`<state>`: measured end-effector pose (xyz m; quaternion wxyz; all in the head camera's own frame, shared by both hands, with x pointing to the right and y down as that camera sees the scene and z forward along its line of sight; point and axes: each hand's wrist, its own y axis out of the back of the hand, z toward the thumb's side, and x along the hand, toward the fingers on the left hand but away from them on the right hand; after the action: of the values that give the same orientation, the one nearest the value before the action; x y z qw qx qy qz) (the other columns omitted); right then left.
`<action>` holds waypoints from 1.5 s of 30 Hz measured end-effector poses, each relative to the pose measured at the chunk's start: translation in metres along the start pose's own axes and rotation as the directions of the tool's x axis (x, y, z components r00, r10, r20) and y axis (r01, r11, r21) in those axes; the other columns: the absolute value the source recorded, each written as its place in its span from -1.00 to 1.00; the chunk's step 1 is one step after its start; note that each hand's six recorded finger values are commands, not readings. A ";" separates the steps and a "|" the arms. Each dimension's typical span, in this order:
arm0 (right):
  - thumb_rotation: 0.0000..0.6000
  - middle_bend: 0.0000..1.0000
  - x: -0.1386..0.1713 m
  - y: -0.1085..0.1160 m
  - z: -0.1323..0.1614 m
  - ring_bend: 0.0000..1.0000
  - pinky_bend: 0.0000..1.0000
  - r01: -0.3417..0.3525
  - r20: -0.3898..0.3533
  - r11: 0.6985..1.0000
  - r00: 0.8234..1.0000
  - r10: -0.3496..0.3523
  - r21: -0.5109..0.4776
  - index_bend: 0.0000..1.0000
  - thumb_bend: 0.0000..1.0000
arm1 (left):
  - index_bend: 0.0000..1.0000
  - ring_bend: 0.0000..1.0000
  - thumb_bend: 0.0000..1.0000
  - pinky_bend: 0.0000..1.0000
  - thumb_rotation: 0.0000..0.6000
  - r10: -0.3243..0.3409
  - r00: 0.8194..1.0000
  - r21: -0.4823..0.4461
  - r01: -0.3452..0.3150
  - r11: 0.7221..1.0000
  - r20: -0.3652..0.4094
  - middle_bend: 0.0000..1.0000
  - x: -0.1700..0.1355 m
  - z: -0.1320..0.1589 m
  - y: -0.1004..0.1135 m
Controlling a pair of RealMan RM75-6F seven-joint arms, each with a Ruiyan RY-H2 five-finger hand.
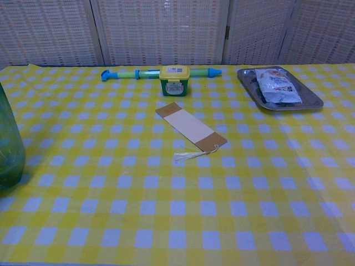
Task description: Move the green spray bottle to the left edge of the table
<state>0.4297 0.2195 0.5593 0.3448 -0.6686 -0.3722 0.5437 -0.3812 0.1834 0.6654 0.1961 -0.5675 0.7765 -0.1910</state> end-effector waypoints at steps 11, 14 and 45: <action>1.00 -1.00 0.004 0.002 0.003 -1.00 -1.00 0.012 -0.012 1.000 1.000 -0.012 0.000 -1.00 -0.21 | -0.08 1.00 -0.09 1.00 1.00 -0.027 0.999 0.002 0.027 1.000 0.023 0.23 -0.012 0.004 0.003; 1.00 -1.00 0.005 0.003 0.003 -1.00 -1.00 0.013 -0.015 1.000 1.000 -0.013 0.001 -1.00 -0.21 | -0.08 1.00 -0.09 1.00 1.00 -0.031 0.999 0.005 0.031 1.000 0.021 0.23 -0.013 0.003 0.004; 1.00 -1.00 0.010 0.003 0.011 -1.00 -1.00 0.033 -0.040 0.999 0.999 -0.032 0.013 -1.00 -0.21 | -0.19 1.00 -0.29 1.00 1.00 -0.094 0.992 -0.050 0.098 0.994 0.079 -0.01 -0.051 0.008 0.026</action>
<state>0.4203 0.2275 0.5495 0.3653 -0.6706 -0.3724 0.5274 -0.3833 0.2392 0.6499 0.2009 -0.6161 0.7452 -0.1573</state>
